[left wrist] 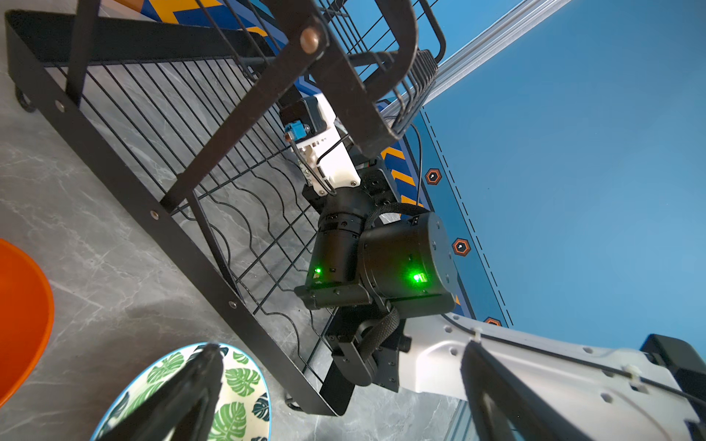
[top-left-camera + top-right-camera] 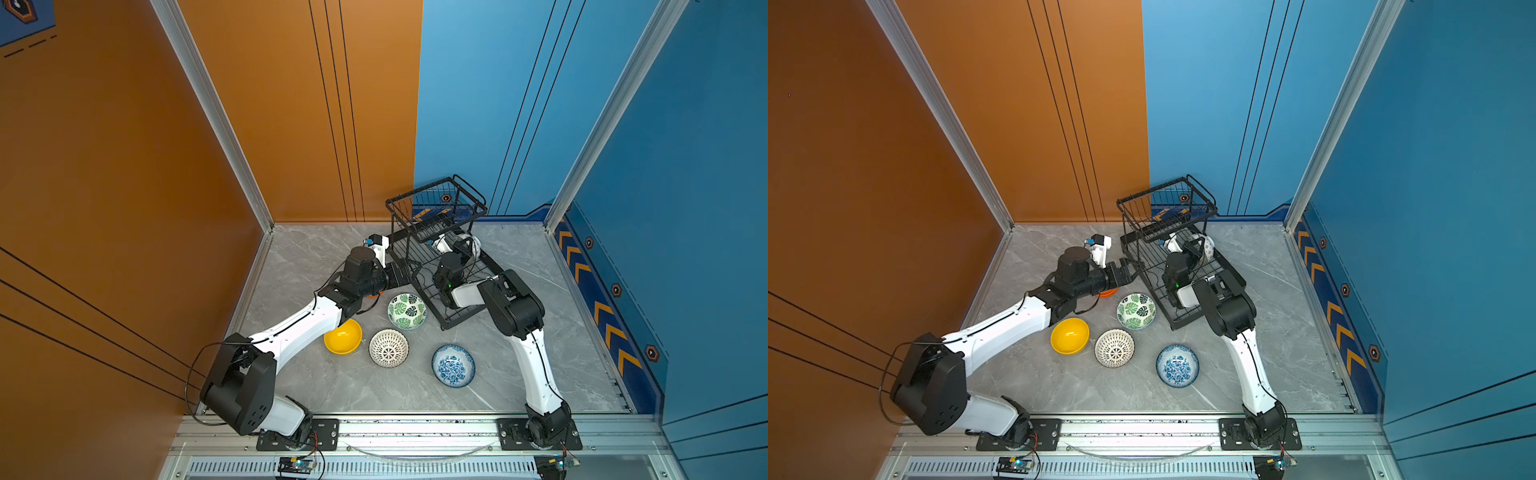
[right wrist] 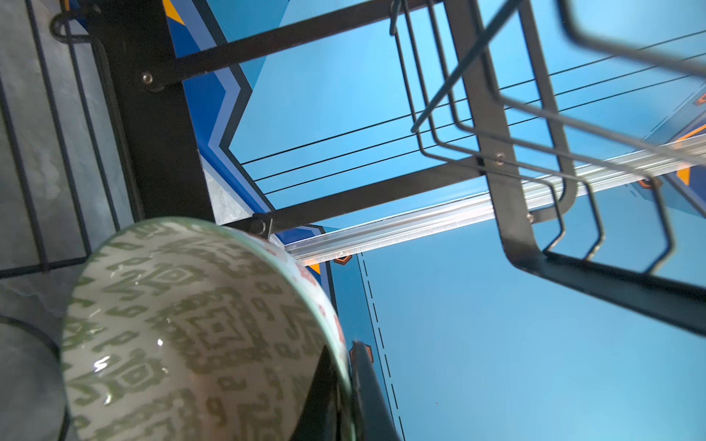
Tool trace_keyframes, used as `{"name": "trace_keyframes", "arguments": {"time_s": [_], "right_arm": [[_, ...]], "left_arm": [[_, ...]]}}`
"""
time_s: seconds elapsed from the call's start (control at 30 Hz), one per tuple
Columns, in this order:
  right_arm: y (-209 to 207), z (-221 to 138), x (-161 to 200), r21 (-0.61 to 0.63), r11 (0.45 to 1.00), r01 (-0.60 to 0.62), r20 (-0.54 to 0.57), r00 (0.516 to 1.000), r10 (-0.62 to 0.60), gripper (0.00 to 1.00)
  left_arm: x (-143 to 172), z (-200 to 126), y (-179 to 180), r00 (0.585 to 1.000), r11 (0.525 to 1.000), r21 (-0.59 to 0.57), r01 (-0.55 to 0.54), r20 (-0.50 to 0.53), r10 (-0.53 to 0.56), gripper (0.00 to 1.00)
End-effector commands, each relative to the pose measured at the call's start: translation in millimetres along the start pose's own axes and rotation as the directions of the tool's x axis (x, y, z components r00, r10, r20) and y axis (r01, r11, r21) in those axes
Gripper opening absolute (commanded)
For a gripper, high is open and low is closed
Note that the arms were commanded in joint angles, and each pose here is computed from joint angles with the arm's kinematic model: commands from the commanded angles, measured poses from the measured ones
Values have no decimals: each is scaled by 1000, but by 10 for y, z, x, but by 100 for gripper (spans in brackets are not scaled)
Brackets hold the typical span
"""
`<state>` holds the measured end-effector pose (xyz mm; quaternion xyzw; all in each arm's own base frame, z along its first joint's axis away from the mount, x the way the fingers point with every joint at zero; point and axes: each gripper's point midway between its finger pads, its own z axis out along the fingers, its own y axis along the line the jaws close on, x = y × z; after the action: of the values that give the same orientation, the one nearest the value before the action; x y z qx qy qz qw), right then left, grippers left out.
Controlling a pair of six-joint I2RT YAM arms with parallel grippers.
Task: Load bowls into a dish rack
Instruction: Place the bowl in the dish rack.
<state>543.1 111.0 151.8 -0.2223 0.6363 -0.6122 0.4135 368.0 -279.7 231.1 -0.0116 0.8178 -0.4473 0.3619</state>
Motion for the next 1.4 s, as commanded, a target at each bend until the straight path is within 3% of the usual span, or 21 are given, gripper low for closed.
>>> {"name": "trace_keyframes", "arguments": {"time_s": [0.0,0.33,1.37], "right_arm": [[-21,17,118,37,999,39,-84,996,-36,0],[-63,-54,175,36,999,27,-161,987,-21,0],[337,-93,76,17,998,63,-174,983,-59,0]], "left_arm": [[13,39,-91,1000,1000,29,-7,-23,8,98],[90,99,-130,999,999,37,-5,-47,7,98],[75,174,-181,998,999,21,-27,-58,28,98]]}}
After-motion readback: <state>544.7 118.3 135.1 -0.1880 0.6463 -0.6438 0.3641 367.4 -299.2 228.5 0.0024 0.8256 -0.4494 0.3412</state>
